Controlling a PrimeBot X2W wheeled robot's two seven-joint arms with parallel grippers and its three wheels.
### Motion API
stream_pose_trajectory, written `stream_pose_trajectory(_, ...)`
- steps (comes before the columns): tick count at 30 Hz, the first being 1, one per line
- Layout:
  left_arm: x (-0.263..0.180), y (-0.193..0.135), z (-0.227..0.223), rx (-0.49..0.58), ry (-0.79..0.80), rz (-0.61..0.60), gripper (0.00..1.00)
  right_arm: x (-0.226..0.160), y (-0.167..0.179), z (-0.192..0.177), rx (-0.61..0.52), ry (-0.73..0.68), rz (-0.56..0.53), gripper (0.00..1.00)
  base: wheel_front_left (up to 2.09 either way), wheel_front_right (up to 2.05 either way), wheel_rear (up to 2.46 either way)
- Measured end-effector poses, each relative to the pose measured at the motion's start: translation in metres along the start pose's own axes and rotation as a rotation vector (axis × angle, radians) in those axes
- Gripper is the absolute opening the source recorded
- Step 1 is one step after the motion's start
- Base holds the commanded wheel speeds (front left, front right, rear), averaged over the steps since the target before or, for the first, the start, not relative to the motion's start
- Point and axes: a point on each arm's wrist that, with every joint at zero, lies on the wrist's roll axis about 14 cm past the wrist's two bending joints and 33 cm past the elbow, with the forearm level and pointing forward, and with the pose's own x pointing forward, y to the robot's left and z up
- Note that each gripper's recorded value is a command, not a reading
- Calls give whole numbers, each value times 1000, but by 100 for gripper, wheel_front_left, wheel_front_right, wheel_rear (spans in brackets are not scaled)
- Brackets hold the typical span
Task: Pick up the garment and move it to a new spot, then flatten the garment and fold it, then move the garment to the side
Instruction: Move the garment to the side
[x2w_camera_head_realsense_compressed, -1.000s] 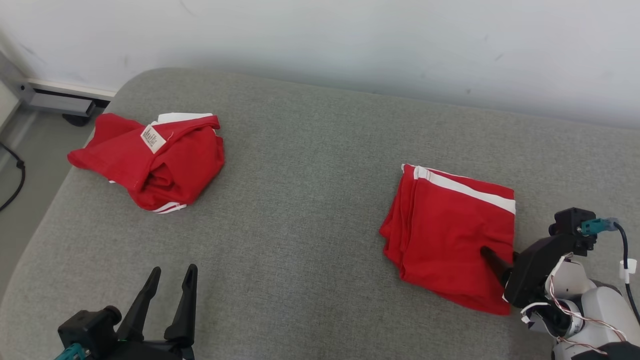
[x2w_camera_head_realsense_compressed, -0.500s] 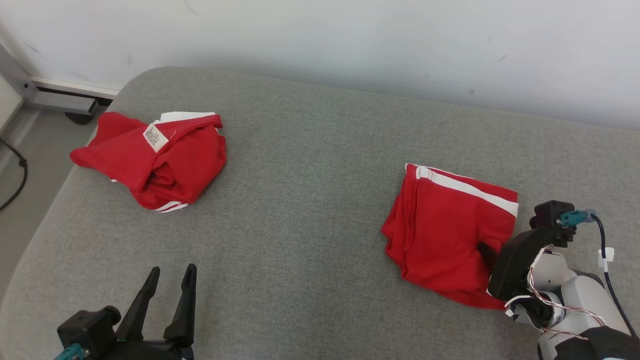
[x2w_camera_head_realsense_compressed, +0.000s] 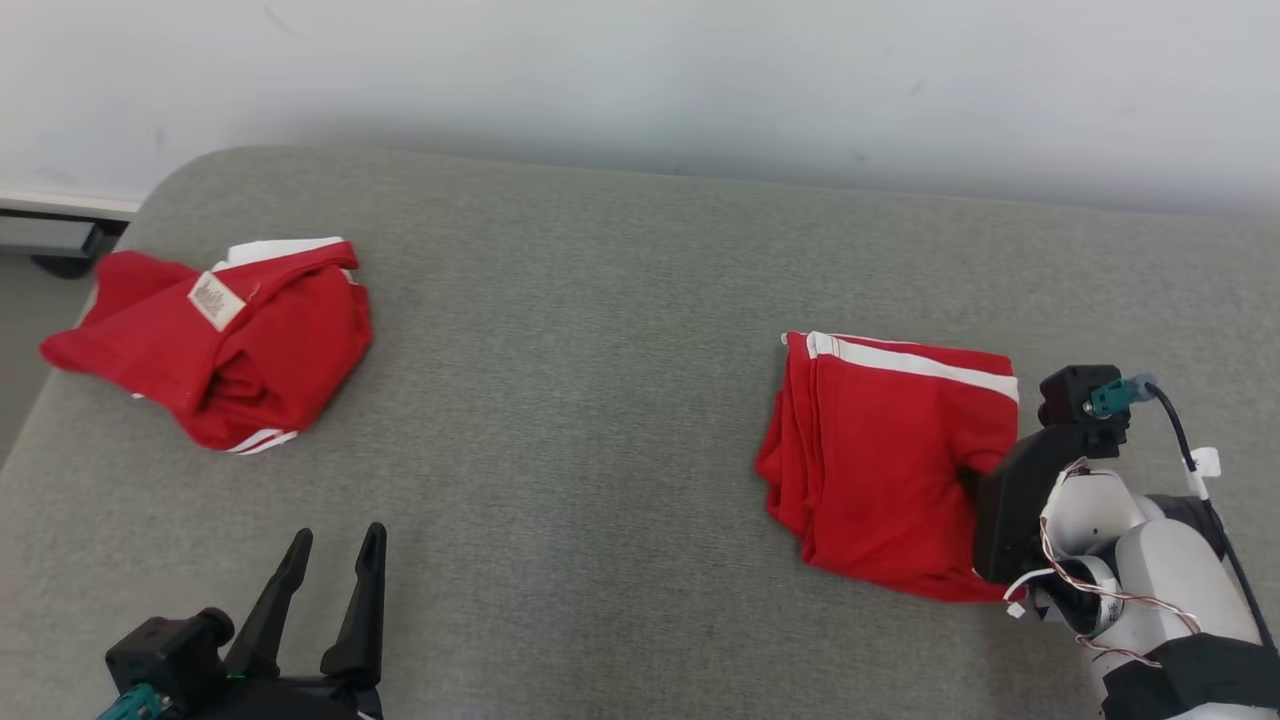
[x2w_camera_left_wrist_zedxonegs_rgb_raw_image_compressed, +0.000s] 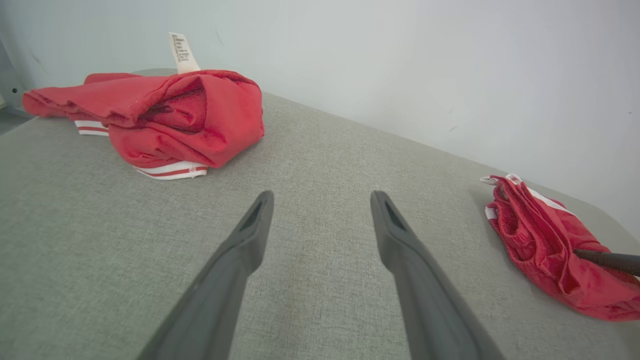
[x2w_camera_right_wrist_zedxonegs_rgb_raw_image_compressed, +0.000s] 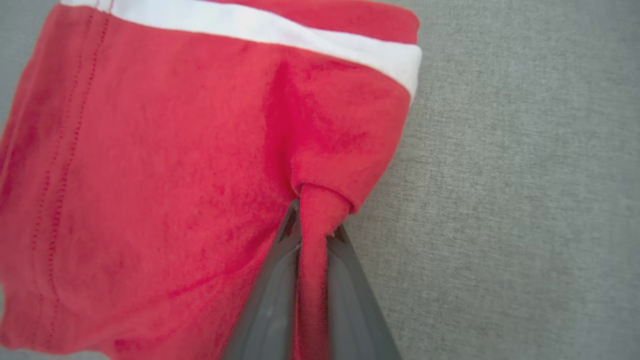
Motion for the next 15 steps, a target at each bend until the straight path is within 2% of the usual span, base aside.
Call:
stream_pose_trajectory(5,14,-15,-4,-1,13,-58,100,-14,-26,5,-40,7,-68,0,0,0,0)
stream_pose_trajectory(15,41,-46,-20,-2,62,-165,100,-41,-100,17,-89,-3,-228,0,0,0,0)
